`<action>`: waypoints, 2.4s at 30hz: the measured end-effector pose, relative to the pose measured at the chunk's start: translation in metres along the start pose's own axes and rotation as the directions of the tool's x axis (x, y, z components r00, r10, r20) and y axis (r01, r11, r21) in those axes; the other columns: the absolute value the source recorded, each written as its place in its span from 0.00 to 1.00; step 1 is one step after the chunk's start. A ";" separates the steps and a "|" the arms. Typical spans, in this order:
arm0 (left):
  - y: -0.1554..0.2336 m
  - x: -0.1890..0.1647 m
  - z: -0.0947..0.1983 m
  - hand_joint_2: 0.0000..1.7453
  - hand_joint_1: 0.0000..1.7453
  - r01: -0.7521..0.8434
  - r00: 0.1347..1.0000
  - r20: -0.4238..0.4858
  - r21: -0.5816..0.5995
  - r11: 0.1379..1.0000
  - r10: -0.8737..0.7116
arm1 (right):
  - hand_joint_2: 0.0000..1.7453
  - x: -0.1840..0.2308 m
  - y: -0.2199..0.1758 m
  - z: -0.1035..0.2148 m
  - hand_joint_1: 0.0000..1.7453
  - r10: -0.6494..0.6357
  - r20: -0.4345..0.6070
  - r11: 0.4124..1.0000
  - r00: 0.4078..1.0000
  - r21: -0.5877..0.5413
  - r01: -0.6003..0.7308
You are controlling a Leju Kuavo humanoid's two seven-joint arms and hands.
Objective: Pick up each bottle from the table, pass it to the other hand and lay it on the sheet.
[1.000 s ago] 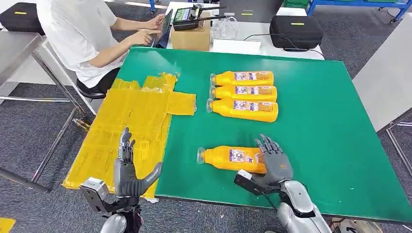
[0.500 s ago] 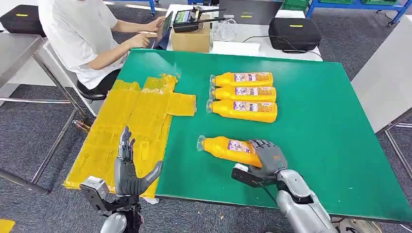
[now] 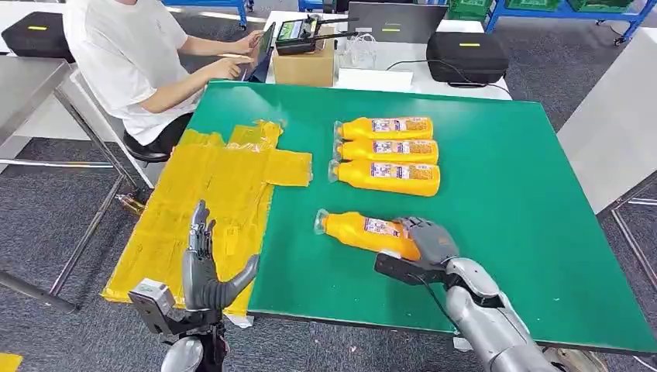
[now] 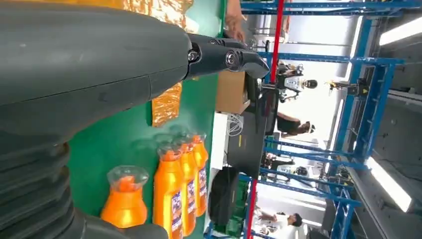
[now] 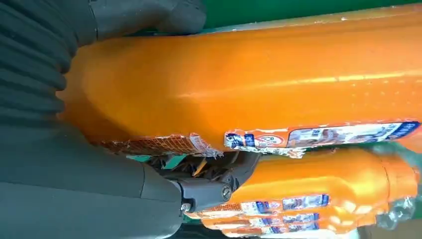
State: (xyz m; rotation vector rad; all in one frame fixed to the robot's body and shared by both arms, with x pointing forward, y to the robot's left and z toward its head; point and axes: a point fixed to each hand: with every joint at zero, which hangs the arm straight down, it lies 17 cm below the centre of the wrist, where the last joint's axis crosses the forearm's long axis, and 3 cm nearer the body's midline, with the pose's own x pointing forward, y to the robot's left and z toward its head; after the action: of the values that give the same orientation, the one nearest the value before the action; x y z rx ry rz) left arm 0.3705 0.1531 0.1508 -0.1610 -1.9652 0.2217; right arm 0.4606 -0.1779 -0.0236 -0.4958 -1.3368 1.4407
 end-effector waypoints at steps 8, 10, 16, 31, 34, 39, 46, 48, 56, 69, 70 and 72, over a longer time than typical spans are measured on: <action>-0.006 -0.009 0.008 1.00 0.00 -0.017 0.999 -0.048 -0.010 1.000 0.016 | 1.00 0.126 -0.057 0.038 1.00 -0.301 0.368 0.834 0.880 -0.347 0.430; -0.016 -0.015 0.013 1.00 0.00 -0.023 0.996 -0.085 -0.036 0.999 0.019 | 1.00 0.149 -0.101 0.057 1.00 -0.300 0.455 0.722 0.838 -0.466 0.512; -0.043 -0.012 0.016 1.00 0.00 -0.067 0.994 -0.093 -0.127 0.990 0.055 | 1.00 0.188 -0.164 0.080 1.00 -0.308 0.610 0.533 0.730 -0.525 0.664; -0.102 0.022 0.022 1.00 0.00 -0.292 0.956 -0.121 -0.328 0.898 0.267 | 1.00 0.255 -0.153 0.057 1.00 -0.326 0.700 0.558 0.635 -0.400 0.727; -0.101 0.024 0.017 1.00 0.00 -0.319 0.948 -0.129 -0.316 0.894 0.293 | 1.00 0.276 -0.138 0.055 1.00 -0.284 0.710 0.618 0.644 -0.378 0.689; -0.099 0.025 0.009 1.00 0.00 -0.353 0.935 -0.148 -0.296 0.888 0.322 | 1.00 0.309 -0.118 0.058 1.00 -0.232 0.733 0.677 0.640 -0.350 0.647; -0.093 0.028 -0.006 1.00 0.00 -0.344 0.939 -0.121 -0.261 0.902 0.323 | 1.00 0.341 -0.102 0.064 1.00 -0.237 0.764 0.709 0.600 -0.286 0.644; -0.093 0.028 -0.008 1.00 0.00 -0.356 0.934 -0.126 -0.251 0.900 0.334 | 1.00 0.343 -0.100 0.064 1.00 -0.244 0.765 0.710 0.596 -0.277 0.647; -0.086 0.036 -0.015 1.00 0.28 -0.522 0.853 -0.148 -0.193 0.831 0.501 | 1.00 0.353 -0.085 0.060 0.00 -0.278 0.771 0.744 0.572 -0.204 0.637; -0.069 0.062 -0.021 1.00 1.00 -0.749 0.661 -0.149 -0.181 0.637 0.735 | 0.00 0.343 -0.064 0.069 0.00 -0.294 0.761 0.770 0.579 -0.170 0.615; -0.069 0.064 -0.021 1.00 1.00 -0.755 0.654 -0.144 -0.183 0.630 0.742 | 0.00 0.341 -0.067 0.072 0.00 -0.299 0.762 0.761 0.575 -0.174 0.626; -0.068 0.067 -0.022 1.00 1.00 -0.763 0.644 -0.135 -0.183 0.619 0.753 | 0.00 0.338 -0.071 0.077 0.00 -0.303 0.764 0.744 0.569 -0.183 0.643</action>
State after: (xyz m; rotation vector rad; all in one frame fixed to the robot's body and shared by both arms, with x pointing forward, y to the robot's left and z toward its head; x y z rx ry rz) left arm 0.3642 0.1035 0.2346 -1.1651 -1.7583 0.5410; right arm 0.3047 0.0673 0.1777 0.2101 -2.2419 0.8246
